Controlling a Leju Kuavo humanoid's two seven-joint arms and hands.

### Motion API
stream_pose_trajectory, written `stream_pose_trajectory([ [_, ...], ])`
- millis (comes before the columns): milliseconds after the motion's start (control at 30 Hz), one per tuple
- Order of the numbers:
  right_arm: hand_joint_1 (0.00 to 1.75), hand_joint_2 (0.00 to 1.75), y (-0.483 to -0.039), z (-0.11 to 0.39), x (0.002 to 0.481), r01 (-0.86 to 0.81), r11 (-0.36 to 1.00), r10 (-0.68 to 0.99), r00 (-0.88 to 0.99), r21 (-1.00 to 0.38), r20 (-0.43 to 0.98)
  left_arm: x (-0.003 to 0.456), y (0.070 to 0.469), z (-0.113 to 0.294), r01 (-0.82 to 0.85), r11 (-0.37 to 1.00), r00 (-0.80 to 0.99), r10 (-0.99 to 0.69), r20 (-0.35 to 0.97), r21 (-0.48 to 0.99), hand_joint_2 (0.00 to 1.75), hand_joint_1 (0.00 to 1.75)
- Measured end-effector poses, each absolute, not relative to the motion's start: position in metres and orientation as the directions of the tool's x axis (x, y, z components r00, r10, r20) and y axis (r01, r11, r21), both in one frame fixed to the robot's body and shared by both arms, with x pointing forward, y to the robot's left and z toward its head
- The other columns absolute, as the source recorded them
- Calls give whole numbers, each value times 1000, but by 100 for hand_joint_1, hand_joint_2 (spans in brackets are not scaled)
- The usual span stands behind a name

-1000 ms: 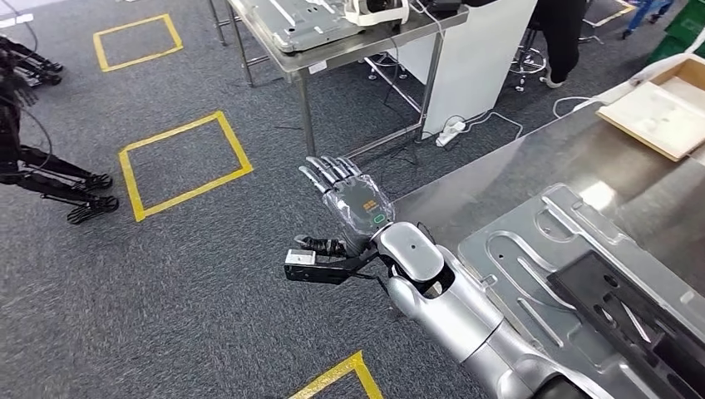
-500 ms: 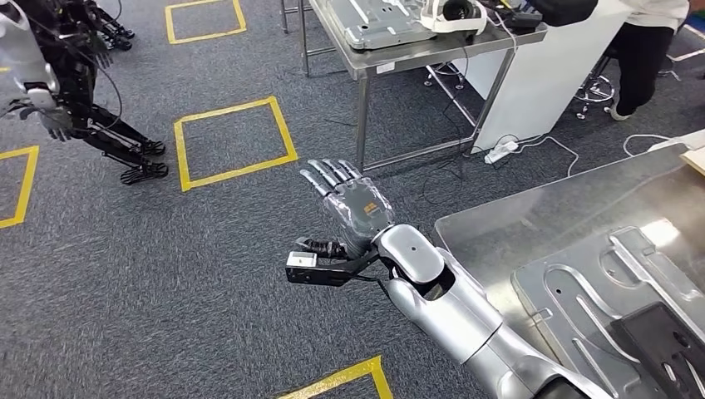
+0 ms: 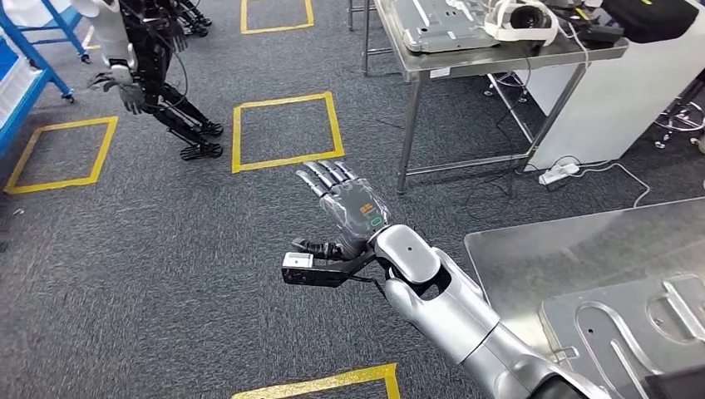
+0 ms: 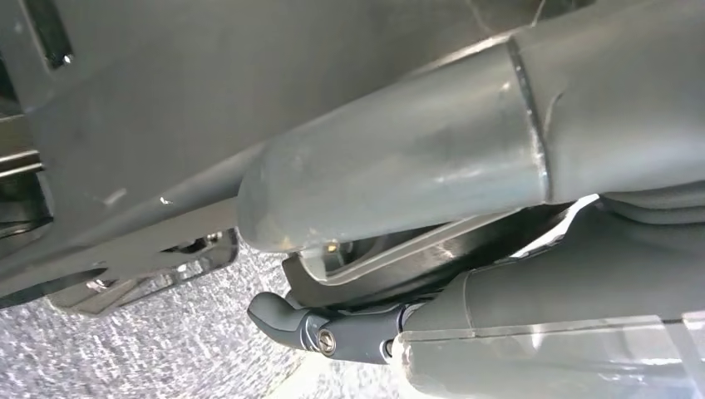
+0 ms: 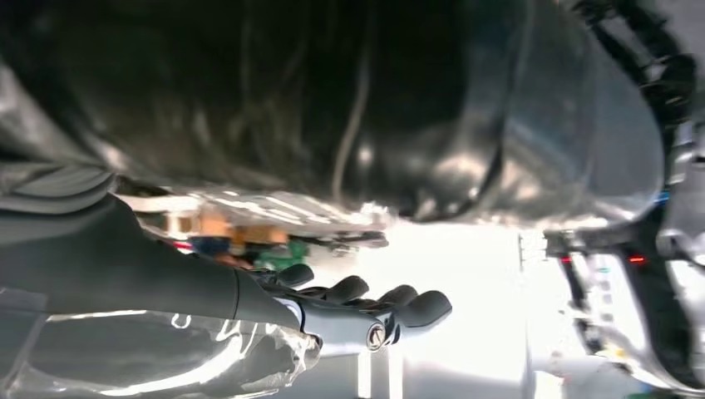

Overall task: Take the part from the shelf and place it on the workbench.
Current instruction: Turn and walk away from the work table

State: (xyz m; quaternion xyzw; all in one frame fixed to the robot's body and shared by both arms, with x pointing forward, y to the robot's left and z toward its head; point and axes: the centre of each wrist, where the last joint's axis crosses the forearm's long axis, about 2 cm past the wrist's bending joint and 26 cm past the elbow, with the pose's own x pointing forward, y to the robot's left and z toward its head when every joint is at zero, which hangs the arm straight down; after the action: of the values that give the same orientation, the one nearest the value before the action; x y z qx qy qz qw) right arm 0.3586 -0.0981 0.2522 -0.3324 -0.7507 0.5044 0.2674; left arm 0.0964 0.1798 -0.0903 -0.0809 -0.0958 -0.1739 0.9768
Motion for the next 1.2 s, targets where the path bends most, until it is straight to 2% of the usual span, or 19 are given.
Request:
stream_pose_trajectory([
  [33,0,131,-98,252,359,229,270,768,-637,-935,66,96,180,-90,355,927,921,-324,215,-125,0,0],
  [133,0,0,-98,253,359,232,270,768,-637,-935,64,95,181,-91,351,928,923,-321,211,-124,0,0],
  [467,0,0,-98,250,358,219,269,766,-639,-938,71,93,179,-91,325,936,933,-293,212,-138,0,0],
  [600,0,175,-99,247,358,214,267,768,-637,-940,73,93,178,-91,323,936,933,-290,212,-141,0,0],
  [1200,0,175,-103,241,357,198,270,769,-633,-942,88,92,179,-91,321,939,934,-292,208,-125,0,0],
])
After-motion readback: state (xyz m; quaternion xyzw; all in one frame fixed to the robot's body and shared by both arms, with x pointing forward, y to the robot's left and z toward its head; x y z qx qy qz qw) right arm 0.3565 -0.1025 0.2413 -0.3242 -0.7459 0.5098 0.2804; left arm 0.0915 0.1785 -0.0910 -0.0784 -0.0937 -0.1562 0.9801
